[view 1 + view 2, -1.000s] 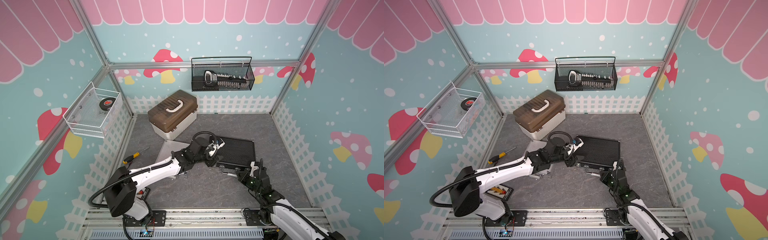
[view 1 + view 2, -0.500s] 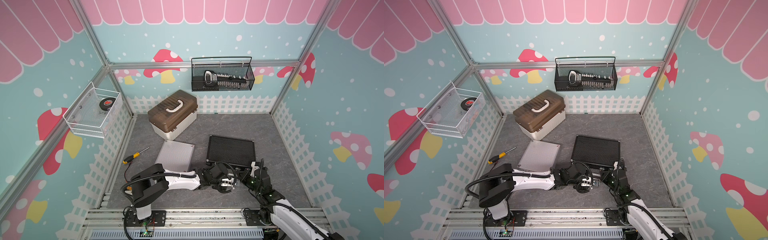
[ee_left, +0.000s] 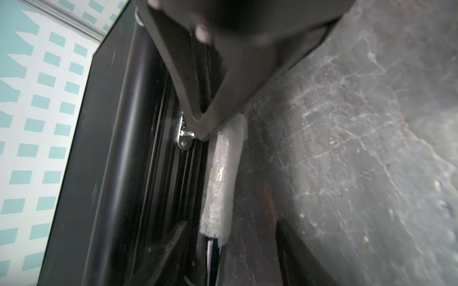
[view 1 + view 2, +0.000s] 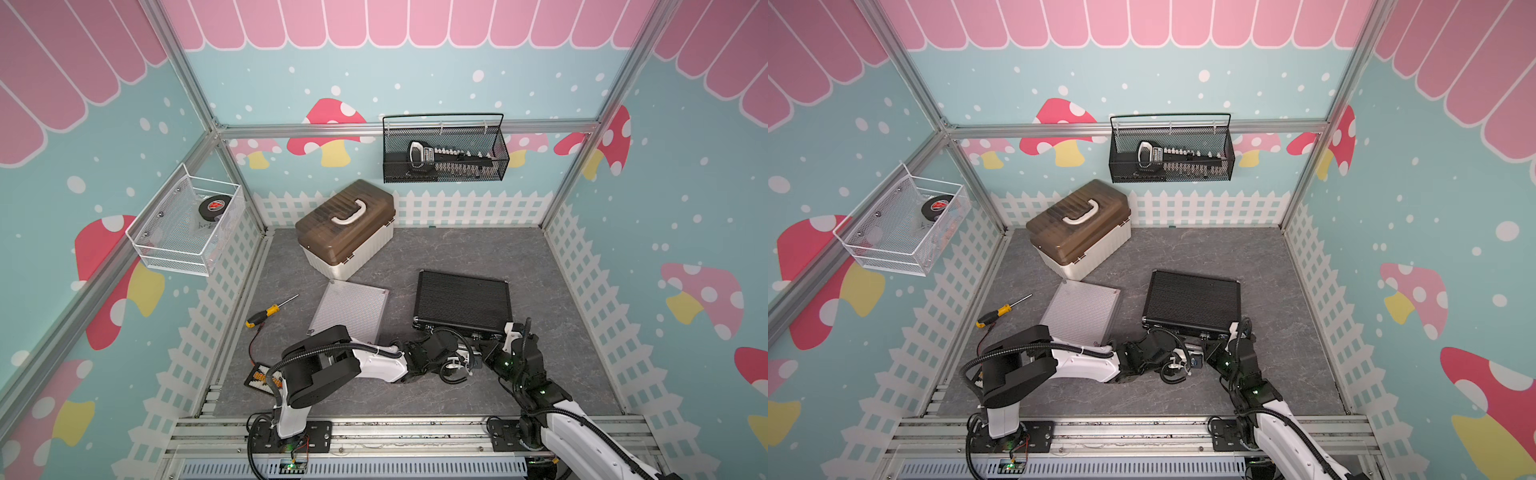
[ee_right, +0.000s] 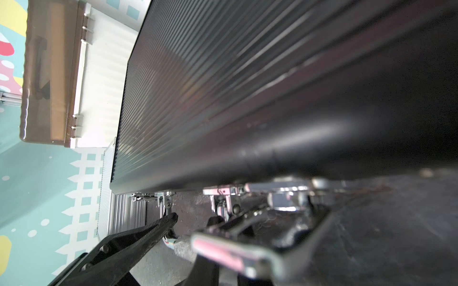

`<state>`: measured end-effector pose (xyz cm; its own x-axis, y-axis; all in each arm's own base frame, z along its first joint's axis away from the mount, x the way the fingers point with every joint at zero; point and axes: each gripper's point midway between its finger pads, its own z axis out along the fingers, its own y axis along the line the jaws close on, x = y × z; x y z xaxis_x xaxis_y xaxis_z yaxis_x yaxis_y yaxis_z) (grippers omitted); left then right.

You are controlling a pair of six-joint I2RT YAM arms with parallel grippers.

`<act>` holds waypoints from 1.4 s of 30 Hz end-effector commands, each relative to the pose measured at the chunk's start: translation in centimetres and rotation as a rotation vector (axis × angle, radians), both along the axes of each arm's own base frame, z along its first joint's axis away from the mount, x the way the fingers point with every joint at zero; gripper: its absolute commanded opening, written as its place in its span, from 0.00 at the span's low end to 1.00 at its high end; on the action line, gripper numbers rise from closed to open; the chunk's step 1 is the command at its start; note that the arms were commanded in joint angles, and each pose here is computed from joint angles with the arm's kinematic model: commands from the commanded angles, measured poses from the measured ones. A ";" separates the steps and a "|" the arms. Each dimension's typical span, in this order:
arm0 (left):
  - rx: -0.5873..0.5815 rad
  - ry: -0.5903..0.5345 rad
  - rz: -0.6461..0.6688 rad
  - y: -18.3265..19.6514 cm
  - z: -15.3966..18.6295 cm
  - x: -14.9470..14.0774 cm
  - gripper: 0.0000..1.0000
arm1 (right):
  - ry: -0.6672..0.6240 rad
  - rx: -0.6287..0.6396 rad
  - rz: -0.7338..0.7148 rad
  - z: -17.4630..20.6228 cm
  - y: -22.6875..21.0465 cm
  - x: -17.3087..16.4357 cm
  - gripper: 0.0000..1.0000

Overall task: Open the poker set cases
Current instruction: Pick up the poker set case from the center of the board.

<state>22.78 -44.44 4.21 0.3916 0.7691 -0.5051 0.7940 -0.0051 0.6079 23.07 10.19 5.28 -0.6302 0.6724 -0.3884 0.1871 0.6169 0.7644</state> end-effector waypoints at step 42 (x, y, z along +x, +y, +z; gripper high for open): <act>-0.258 -0.190 0.095 1.1 16.1 6.3 0.00 | -0.375 -0.741 0.385 17.7 -1.0 2.9 0.31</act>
<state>28.68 -42.43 15.55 0.4193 0.7507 -0.5106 0.6414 0.1531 0.7518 26.56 9.53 25.57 -0.4598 0.2611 -0.8488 -0.2057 0.8985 0.3878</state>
